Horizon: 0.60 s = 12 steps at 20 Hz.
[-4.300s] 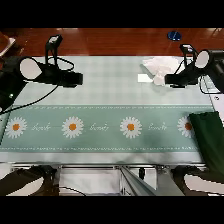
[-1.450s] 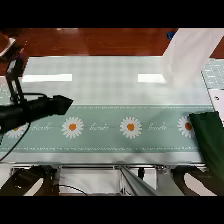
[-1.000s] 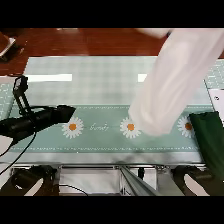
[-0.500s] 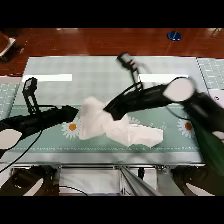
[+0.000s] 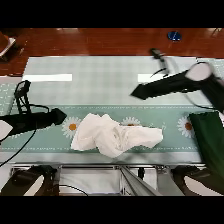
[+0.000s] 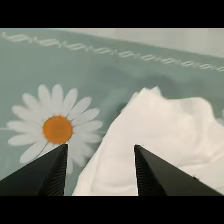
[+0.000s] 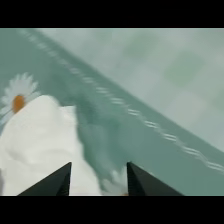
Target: Fold the shirts.
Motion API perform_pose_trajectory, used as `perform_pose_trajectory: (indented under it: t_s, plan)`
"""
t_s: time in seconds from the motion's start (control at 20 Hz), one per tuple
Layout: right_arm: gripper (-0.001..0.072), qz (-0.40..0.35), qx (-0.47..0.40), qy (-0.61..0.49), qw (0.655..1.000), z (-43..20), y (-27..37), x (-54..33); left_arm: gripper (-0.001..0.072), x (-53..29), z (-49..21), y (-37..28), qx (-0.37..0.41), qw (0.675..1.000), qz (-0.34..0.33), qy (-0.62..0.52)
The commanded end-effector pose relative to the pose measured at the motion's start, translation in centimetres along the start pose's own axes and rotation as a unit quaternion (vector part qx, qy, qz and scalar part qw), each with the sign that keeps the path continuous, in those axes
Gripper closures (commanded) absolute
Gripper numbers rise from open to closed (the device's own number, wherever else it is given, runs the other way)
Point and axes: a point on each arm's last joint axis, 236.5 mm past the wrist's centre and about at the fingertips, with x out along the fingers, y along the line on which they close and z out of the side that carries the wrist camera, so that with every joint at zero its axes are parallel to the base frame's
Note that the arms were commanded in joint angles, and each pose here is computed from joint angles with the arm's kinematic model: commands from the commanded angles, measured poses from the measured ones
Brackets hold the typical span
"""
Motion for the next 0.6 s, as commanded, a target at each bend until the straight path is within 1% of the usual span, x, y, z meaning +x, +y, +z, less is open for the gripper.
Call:
perform_pose_trajectory:
  t_s: [0.0,0.05,0.1,0.2,0.35,0.45,0.55]
  plan:
    - [0.0307,-0.106,0.14,-0.061,0.983,-2.9,-11.4,-8.7,0.02,1.1,-4.9,4.0,-0.046,0.993,0.037,0.098]
    - [0.0307,-0.118,0.182,-0.074,0.973,-4.9,-13.1,-9.5,0.02,2.2,-5.8,3.9,-0.067,0.992,0.021,0.108]
    - [0.0307,-0.125,0.224,-0.079,0.963,-7.2,-14.3,-9.5,0.02,3.4,-6.8,3.2,-0.079,0.99,-0.008,0.121]
    - [0.0307,-0.123,0.282,-0.066,0.949,-10.9,-14.9,-8.1,0.02,5.4,-8.8,1.7,-0.091,0.982,-0.064,0.152]
    - [0.0307,-0.116,0.303,-0.01,0.946,-14.8,-14.5,-5.6,0.02,7.6,-10.3,1.1,-0.095,0.972,-0.093,0.194]
    - [0.0307,-0.114,0.306,0.016,0.945,-16.0,-14.2,-5.2,0.02,8.8,-10.0,-0.3,-0.099,0.966,-0.13,0.199]
    - [0.0307,-0.116,0.309,0.036,0.943,-16.9,-14.2,-5.2,0.02,9.8,-10.3,-1.4,-0.098,0.961,-0.153,0.21]
